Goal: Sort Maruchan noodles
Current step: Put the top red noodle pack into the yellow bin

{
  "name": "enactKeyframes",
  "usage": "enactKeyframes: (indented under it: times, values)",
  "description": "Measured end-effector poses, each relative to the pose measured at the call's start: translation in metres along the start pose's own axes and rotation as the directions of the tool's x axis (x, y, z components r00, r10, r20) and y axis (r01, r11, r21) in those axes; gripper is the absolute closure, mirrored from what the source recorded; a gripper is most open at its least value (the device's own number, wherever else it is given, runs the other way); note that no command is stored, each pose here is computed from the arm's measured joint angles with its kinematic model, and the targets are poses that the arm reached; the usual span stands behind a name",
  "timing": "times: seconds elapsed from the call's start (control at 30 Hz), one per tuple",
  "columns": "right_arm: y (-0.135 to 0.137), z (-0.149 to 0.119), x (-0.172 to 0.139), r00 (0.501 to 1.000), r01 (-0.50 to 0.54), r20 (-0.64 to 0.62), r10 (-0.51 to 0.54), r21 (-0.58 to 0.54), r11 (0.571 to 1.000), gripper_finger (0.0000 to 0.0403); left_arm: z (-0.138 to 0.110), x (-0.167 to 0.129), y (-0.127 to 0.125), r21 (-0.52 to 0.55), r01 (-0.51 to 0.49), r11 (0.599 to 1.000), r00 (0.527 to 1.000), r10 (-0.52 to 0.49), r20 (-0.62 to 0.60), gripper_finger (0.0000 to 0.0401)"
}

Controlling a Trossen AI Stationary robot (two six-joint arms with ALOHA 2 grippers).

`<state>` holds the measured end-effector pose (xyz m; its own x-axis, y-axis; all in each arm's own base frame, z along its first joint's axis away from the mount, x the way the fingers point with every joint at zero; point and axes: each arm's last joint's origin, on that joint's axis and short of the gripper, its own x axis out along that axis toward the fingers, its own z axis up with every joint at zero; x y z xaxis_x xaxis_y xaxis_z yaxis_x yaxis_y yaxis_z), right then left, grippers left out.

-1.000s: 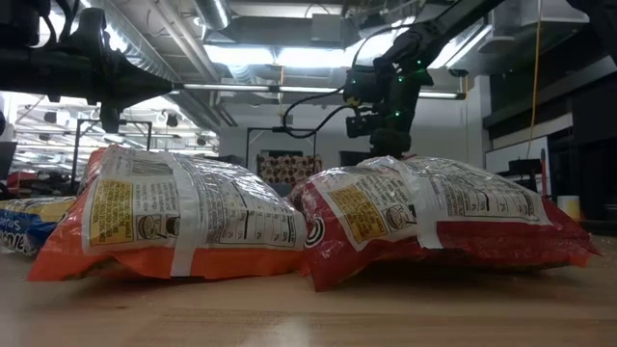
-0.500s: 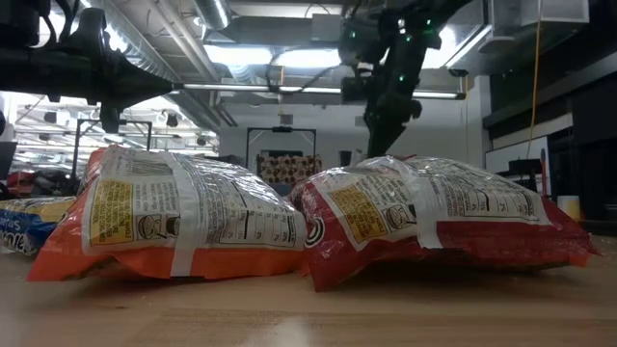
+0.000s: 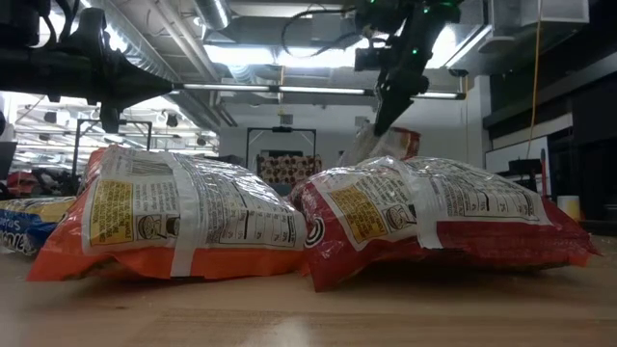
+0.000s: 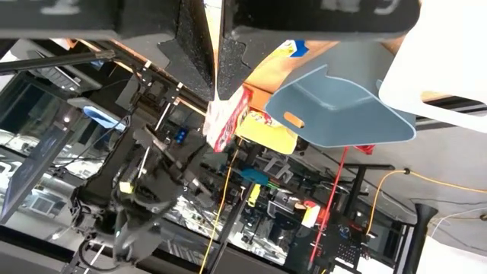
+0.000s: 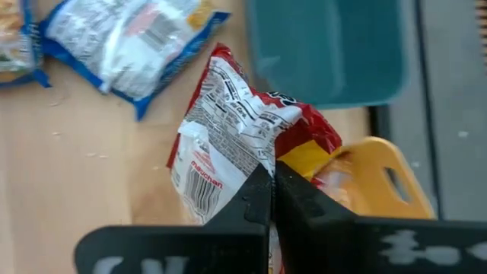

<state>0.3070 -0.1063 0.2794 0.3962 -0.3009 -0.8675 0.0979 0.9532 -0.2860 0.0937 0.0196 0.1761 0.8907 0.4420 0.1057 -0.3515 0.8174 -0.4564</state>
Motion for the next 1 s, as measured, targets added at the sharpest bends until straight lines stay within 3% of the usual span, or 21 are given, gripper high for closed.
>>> enactKeyframes:
  times: [0.2,0.4,0.57,0.77,1.0]
  values:
    - [-0.020,-0.009,-0.023,0.991,0.132,0.013,-0.132,0.035,0.991,0.0403,0.000,0.000,0.000,0.000,0.000,1.000,1.000,0.000,0.000,0.0390]
    - [-0.044,-0.025,-0.028,0.953,0.287,-0.096,-0.286,-0.008,0.958,0.0403,0.000,0.000,0.000,-0.002,0.000,1.000,1.000,0.000,0.000,0.0390]
    - [-0.052,-0.036,-0.027,0.941,0.274,-0.180,-0.287,-0.094,0.957,0.0403,0.000,0.000,0.000,-0.001,0.000,1.000,1.000,0.000,-0.001,0.0390]
    - [-0.047,-0.048,-0.029,0.925,0.174,-0.295,-0.239,-0.229,0.958,0.0403,-0.002,0.000,0.001,0.007,-0.007,1.000,1.000,0.007,-0.017,0.0390]
    - [-0.043,-0.056,-0.031,0.905,0.096,-0.376,-0.200,-0.277,0.956,0.0403,-0.002,0.000,0.001,0.011,-0.012,1.000,1.000,0.013,-0.021,0.0390]
